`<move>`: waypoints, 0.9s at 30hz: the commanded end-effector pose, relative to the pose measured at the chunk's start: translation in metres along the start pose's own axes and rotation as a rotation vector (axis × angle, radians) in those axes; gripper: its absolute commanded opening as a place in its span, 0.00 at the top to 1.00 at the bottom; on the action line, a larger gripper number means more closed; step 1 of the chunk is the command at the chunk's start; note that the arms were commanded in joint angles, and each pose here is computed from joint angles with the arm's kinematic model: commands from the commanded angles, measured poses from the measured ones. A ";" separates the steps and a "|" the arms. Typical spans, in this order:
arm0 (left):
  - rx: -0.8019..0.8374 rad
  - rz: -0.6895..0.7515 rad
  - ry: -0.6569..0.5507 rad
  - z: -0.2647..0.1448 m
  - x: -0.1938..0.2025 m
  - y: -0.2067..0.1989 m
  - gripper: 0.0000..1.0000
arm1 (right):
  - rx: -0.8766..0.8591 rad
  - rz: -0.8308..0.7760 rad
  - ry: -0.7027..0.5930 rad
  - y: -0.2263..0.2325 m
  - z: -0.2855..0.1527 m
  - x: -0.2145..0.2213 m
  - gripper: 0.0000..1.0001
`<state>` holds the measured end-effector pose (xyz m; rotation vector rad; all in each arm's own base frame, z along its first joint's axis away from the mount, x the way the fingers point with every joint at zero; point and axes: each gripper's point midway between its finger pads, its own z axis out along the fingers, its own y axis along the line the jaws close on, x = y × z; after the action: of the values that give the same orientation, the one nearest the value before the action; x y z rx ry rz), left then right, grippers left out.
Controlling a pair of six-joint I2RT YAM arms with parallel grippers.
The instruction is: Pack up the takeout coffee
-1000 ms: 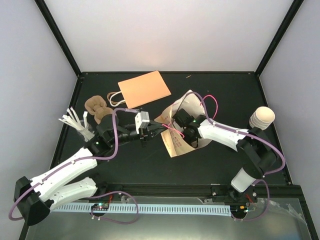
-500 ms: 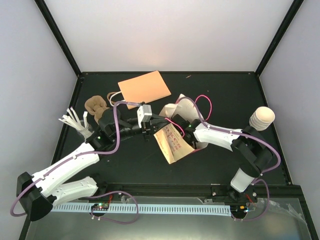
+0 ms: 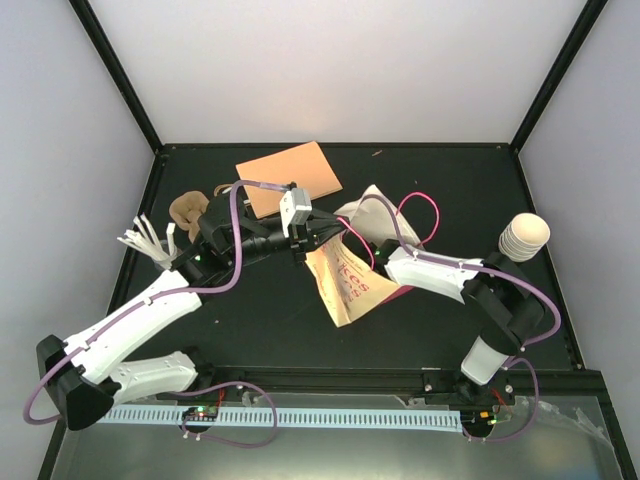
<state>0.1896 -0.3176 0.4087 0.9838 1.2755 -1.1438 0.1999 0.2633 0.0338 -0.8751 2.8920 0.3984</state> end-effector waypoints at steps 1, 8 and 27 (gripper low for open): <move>0.035 0.147 -0.178 -0.013 -0.073 -0.021 0.98 | 0.243 0.037 0.043 -0.042 -0.002 0.012 0.99; 0.020 0.156 -0.177 -0.017 -0.079 -0.022 0.98 | 0.385 0.052 0.056 -0.064 -0.006 0.015 0.99; 0.010 0.125 -0.170 -0.017 -0.085 -0.020 0.99 | 0.603 0.047 0.087 -0.098 -0.019 0.021 0.99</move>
<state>0.1894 -0.3163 0.4053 1.0057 1.3383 -1.1272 0.2384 0.1971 0.0347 -0.7361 2.8284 -0.2663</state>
